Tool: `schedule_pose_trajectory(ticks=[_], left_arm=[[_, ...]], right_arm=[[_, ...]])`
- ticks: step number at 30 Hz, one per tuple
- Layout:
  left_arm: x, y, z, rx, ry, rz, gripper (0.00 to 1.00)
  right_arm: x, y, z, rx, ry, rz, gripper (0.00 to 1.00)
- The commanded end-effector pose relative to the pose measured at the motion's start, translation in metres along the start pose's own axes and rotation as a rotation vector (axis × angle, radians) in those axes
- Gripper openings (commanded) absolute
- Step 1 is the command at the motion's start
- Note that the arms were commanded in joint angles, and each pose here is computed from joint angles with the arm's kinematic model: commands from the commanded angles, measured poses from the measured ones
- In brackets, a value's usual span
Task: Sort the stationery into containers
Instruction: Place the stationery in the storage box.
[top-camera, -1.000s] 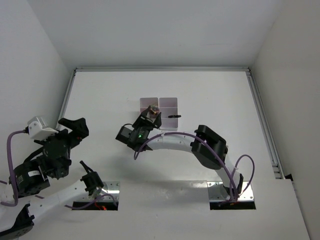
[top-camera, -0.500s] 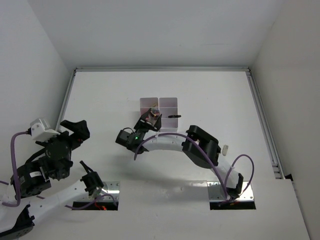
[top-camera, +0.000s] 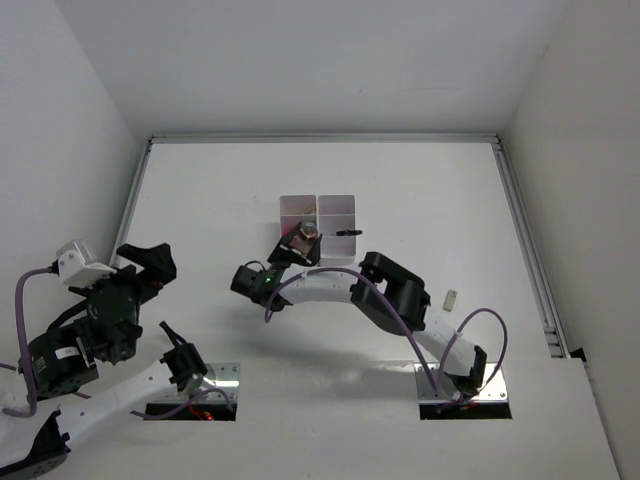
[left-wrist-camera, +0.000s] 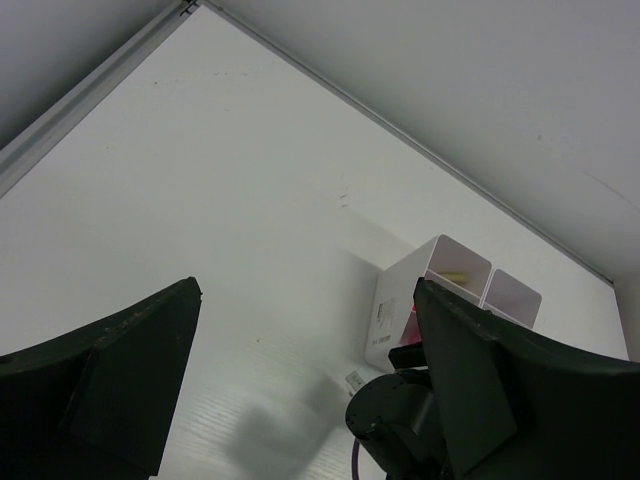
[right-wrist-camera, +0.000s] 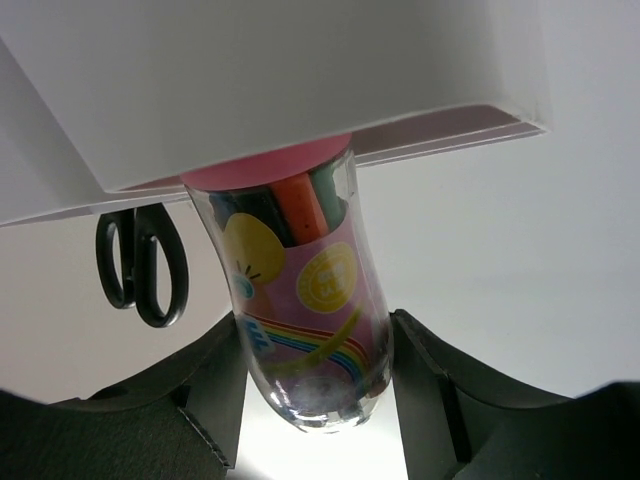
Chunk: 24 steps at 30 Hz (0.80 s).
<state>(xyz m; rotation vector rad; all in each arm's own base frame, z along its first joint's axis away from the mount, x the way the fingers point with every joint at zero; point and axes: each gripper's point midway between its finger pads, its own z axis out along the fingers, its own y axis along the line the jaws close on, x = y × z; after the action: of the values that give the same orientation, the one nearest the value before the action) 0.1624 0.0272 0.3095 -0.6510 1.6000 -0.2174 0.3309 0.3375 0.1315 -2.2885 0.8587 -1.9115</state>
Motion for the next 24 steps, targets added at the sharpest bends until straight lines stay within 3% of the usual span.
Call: schedule_pose_trajectory(ticks=[1, 2, 3, 9, 16, 21, 23, 24], left_arm=[[-0.002, 0.005, -0.001, -0.009, -0.010, -0.015, 0.93], [-0.002, 0.005, -0.001, -0.009, -0.010, -0.015, 0.93], [-0.002, 0.005, -0.001, -0.009, -0.010, -0.015, 0.93], [-0.001, 0.006, -0.001, -0.012, -0.007, -0.016, 0.93], [-0.004, 0.005, -0.002, -0.009, -0.010, -0.033, 0.93], [-0.007, -0.001, -0.002, -0.001, -0.005, -0.017, 0.93], [-0.006, -0.004, -0.001, -0.002, -0.003, 0.007, 0.91], [-0.008, -0.009, -0.001, 0.009, 0.001, -0.005, 0.88]], right_arm=[[0.016, -0.005, -0.004, 0.008, 0.046, 0.046, 0.30], [0.015, -0.005, -0.004, 0.006, 0.037, 0.058, 0.40], [0.015, -0.004, -0.004, 0.003, 0.037, 0.046, 0.58], [0.014, 0.000, -0.003, -0.006, 0.030, 0.035, 0.81], [0.040, -0.025, -0.026, 0.036, 0.013, 0.115, 0.81], [0.084, -0.068, -0.070, 0.091, -0.120, 0.314, 0.86], [0.110, -0.081, -0.080, 0.090, -0.187, 0.437, 0.71], [0.127, -0.087, -0.087, 0.096, -0.273, 0.533, 0.57]])
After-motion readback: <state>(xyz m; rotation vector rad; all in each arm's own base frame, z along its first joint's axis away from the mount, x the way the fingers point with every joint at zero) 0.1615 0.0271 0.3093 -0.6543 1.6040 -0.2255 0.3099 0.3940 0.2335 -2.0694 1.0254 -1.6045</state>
